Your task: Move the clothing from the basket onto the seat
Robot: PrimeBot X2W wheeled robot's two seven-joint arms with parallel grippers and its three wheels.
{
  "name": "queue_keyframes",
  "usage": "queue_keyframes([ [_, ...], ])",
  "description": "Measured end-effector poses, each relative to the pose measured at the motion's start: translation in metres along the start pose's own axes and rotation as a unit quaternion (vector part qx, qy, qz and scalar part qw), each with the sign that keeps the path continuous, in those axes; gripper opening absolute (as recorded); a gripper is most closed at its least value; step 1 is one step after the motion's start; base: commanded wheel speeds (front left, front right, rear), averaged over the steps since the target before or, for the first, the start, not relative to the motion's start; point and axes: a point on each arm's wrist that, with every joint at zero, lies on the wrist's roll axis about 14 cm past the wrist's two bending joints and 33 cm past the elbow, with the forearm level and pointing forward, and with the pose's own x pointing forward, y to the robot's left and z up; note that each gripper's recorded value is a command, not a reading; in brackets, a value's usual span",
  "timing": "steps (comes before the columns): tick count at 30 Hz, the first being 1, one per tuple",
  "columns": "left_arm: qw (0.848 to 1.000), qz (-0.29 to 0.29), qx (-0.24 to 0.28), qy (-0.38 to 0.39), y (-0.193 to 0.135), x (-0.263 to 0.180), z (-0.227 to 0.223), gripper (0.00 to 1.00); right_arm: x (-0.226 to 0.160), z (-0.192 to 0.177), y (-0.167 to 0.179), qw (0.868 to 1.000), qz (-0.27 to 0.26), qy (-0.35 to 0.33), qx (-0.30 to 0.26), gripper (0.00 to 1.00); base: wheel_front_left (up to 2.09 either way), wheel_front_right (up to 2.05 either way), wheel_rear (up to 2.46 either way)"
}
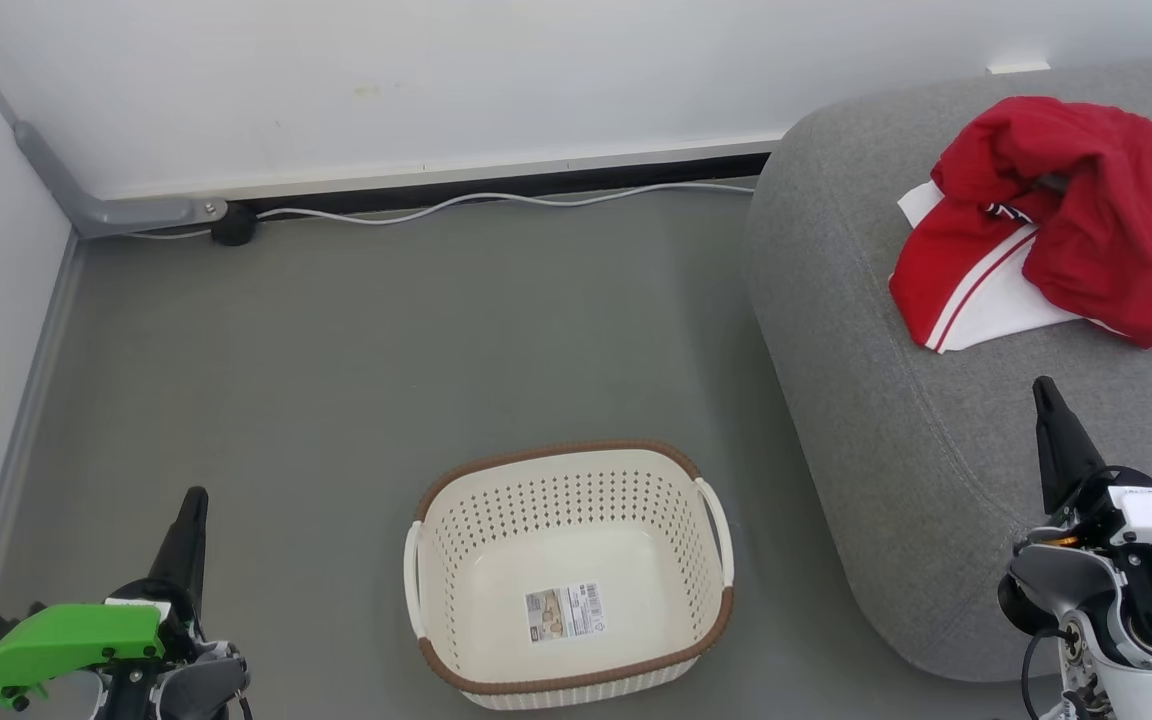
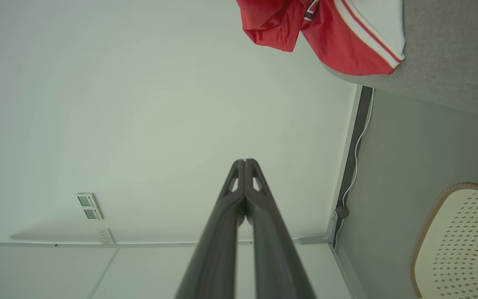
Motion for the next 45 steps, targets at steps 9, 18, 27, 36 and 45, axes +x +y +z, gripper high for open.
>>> queue_keyframes([
  [9, 1.000, 0.000, 0.000, 0.000, 0.0001, 0.0001, 0.0001, 0.00, 0.0000, -0.0001, 0.0001, 1.000, 0.000, 0.000, 0.000, 0.00, 0.00, 0.00, 0.00],
  [18, 1.000, 0.000, 0.000, 0.000, 0.0001, 0.0001, 0.0003, 0.00, 0.0000, -0.0004, 0.0002, 1.000, 0.000, 0.001, 0.000, 0.00, 0.00, 0.00, 0.00],
  [27, 1.000, 0.000, -0.001, 0.000, 0.0001, 0.0001, 0.0002, 0.00, 0.0000, -0.0003, 0.0005, 1.000, 0.001, 0.000, 0.002, 0.00, 0.00, 0.00, 0.00],
  [36, 1.000, 0.000, -0.001, 0.000, 0.0001, 0.0001, 0.0002, 0.00, 0.0001, -0.0006, 0.0008, 1.000, 0.002, 0.000, 0.002, 0.00, 0.00, 0.00, 0.00],
  [45, 1.000, -0.002, -0.001, -0.001, -0.0004, 0.0001, 0.0002, 0.00, 0.0001, -0.0006, 0.0009, 1.000, 0.002, 0.000, 0.002, 0.00, 0.00, 0.00, 0.00],
])
